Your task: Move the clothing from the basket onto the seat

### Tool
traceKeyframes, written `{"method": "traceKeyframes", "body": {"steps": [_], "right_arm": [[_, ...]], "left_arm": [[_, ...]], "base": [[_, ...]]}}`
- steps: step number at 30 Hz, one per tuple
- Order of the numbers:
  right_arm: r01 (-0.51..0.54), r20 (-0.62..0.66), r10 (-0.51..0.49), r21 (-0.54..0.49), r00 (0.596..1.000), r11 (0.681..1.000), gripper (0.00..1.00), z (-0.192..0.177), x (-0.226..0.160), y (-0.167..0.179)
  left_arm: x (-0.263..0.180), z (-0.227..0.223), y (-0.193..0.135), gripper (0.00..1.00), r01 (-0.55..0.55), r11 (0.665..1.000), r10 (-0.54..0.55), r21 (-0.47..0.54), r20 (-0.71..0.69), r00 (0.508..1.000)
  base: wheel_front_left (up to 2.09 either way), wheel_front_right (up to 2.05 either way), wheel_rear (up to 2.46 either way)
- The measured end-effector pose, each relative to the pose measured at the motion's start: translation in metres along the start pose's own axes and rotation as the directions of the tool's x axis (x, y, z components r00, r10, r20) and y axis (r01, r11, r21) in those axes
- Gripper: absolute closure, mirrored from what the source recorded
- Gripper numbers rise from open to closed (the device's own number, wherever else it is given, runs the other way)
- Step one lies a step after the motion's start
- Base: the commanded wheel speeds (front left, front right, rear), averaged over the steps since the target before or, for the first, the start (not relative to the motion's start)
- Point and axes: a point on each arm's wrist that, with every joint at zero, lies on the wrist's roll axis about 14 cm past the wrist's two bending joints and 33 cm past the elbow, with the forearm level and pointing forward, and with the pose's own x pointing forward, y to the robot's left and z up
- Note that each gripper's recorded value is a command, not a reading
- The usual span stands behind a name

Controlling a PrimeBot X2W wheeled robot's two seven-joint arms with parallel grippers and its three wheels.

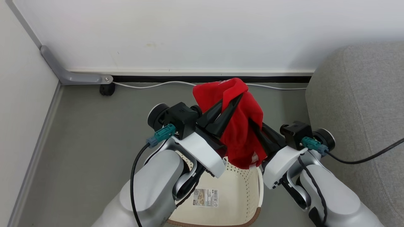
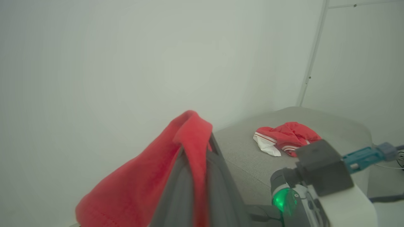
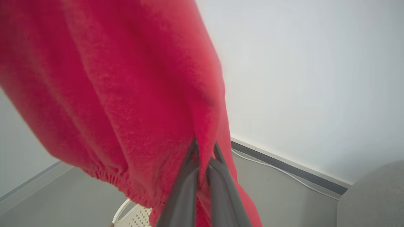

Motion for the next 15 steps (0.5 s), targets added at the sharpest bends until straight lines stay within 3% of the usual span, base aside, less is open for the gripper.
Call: {"method": "traceKeyframes", "body": {"steps": [6,7,8,9,15], "right_arm": [[0.025,0.024,-0.025,0.013,0.999,1.0,1.0,0.007,-0.001,-0.007],[0.029,0.029,-0.03,0.015,0.999,0.999,1.0,0.008,-0.001,-0.009],[0.037,0.032,-0.037,0.018,0.999,0.999,1.0,0.009,-0.002,-0.011],[0.046,0.037,-0.047,0.021,0.998,0.999,1.0,0.01,-0.002,-0.014],[0.105,0.071,-0.107,0.031,0.992,0.994,1.0,0.019,-0.01,-0.032]], "left_arm": [[0.002,-0.002,-0.001,1.0,0.005,1.0,-0.005,-0.004,-0.003,1.0],[0.002,-0.002,-0.001,0.86,0.005,1.0,-0.005,-0.004,-0.002,1.0],[0.002,-0.002,-0.001,0.58,0.005,1.0,-0.005,-0.004,-0.002,1.0],[0.003,-0.001,0.0,0.02,0.003,1.0,-0.003,-0.006,0.0,1.0],[0.005,-0.01,0.0,0.0,0.008,1.0,-0.008,-0.014,-0.019,1.0]], "base": [[0.0,0.0,0.0],[0.0,0.0,0.0],[0.0,0.0,0.0],[0.0,0.0,0.0],[0.0,0.0,0.0]]}}
